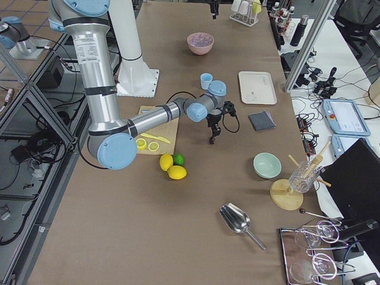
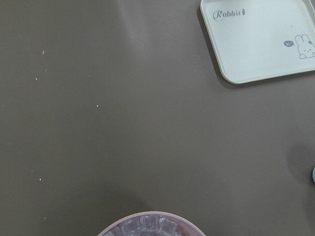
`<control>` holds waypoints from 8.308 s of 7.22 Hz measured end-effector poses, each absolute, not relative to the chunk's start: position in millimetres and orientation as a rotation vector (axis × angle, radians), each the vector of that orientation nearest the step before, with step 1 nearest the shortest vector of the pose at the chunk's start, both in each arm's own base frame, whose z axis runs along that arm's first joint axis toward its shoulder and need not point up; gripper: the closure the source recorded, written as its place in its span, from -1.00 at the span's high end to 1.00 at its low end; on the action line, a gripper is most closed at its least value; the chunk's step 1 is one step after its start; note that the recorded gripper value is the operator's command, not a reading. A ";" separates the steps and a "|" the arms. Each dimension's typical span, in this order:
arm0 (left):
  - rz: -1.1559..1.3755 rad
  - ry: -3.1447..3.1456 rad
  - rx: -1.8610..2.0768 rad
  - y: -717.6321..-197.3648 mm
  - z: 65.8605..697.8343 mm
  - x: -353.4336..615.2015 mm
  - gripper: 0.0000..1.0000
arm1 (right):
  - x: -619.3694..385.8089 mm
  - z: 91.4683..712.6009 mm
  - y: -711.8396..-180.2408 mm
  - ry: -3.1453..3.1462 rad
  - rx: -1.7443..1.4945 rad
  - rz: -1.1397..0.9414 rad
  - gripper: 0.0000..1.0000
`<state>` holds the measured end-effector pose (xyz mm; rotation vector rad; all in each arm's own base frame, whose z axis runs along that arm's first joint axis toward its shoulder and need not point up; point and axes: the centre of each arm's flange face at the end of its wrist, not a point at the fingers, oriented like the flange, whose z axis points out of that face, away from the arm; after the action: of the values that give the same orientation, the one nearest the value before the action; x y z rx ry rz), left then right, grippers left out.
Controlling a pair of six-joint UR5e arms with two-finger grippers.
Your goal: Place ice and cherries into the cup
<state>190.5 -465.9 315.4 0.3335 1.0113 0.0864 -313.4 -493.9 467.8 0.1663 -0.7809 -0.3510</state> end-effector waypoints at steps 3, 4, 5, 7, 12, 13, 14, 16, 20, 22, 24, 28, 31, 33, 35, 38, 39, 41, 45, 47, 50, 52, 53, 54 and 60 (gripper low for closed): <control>0.086 1.012 0.338 -465.4 313.7 189.3 0.94 | -321.4 478.3 -495.2 -0.765 0.152 -0.354 -0.46; 0.084 1.011 0.340 -465.6 313.5 188.4 0.94 | -323.2 478.7 -494.9 -0.765 0.150 -0.356 -0.77; 0.082 1.011 0.342 -466.0 313.5 187.6 0.94 | -324.8 478.5 -494.5 -0.765 0.149 -0.359 -0.97; 0.080 1.009 0.340 -466.2 315.4 186.6 0.94 | -325.9 479.0 -494.7 -0.765 0.148 -0.362 -1.00; 0.077 1.007 0.342 -465.8 316.1 184.8 0.94 | -326.2 454.0 -495.0 -0.796 0.165 -0.350 -1.00; 0.079 1.005 0.349 -466.5 316.0 181.0 0.94 | -330.7 418.3 -497.2 -0.835 0.175 -0.309 -1.00; 0.094 0.988 0.363 -467.2 325.3 169.7 0.94 | -343.8 372.5 -492.0 -0.884 0.173 -0.251 -1.00; 0.192 0.905 0.401 -466.2 380.2 118.6 0.94 | -401.7 281.4 -460.5 -0.979 0.144 -0.120 -1.00; 0.280 0.861 0.380 -464.0 456.4 64.8 0.94 | -498.4 156.1 -398.3 -1.008 0.163 -0.011 -1.00; 0.276 0.858 0.365 -459.0 467.2 62.0 0.94 | -514.3 148.0 -388.7 -0.991 0.189 -0.005 -1.00; 0.273 0.856 0.361 -454.7 470.4 59.9 0.94 | -524.3 141.1 -396.9 -0.980 0.212 -0.001 -1.00; 0.268 0.849 0.358 -456.6 473.2 59.6 0.94 | -532.3 145.1 -429.9 -0.957 0.232 0.023 1.00; 0.263 0.846 0.339 -461.9 482.9 61.3 0.94 | -535.4 160.8 -436.6 -0.975 0.233 0.029 1.00; 0.244 0.828 0.316 -468.3 500.1 51.8 0.94 | -461.4 195.9 -468.6 -0.967 0.209 0.029 1.00; 0.194 0.782 0.288 -486.4 523.2 -0.4 0.94 | -327.3 295.9 -511.3 -0.911 0.198 -0.083 1.00; 0.133 0.723 0.161 -481.5 559.7 -46.0 0.94 | -93.7 455.5 -545.2 -0.834 0.218 -0.212 1.00; 0.134 0.713 0.142 -473.9 572.8 -52.5 0.94 | -28.0 498.2 -542.3 -0.791 0.214 -0.253 1.00; 0.192 0.672 0.152 -466.3 586.1 -65.0 0.95 | 60.3 560.4 -533.5 -0.722 0.187 -0.320 1.00; 0.085 0.725 0.120 -455.4 571.3 -81.4 0.95 | 102.9 633.9 -503.0 -0.711 0.116 -0.325 1.00; 0.074 0.740 0.104 -448.2 578.7 -80.8 0.95 | 102.8 643.7 -492.5 -0.711 0.113 -0.326 1.00; 0.066 0.745 0.089 -440.3 586.1 -80.5 0.95 | 102.6 643.1 -488.7 -0.712 0.118 -0.328 1.00; 0.065 0.745 0.086 -440.0 588.1 -80.5 0.95 | 102.5 642.2 -488.8 -0.713 0.120 -0.328 1.00; 0.066 0.745 0.086 -439.8 588.5 -80.5 0.95 | 102.5 641.3 -489.4 -0.713 0.122 -0.328 1.00; 0.066 0.745 0.086 -439.8 588.7 -80.5 0.95 | 102.5 639.7 -490.5 -0.713 0.125 -0.327 1.00; 0.059 0.746 0.073 -438.9 596.5 -82.7 0.95 | 99.3 624.3 -491.7 -0.730 0.148 -0.325 1.00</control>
<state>-82.7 -438.9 596.5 0.0734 0.7464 0.0585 99.3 -491.7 624.3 0.1485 -0.7305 -0.3247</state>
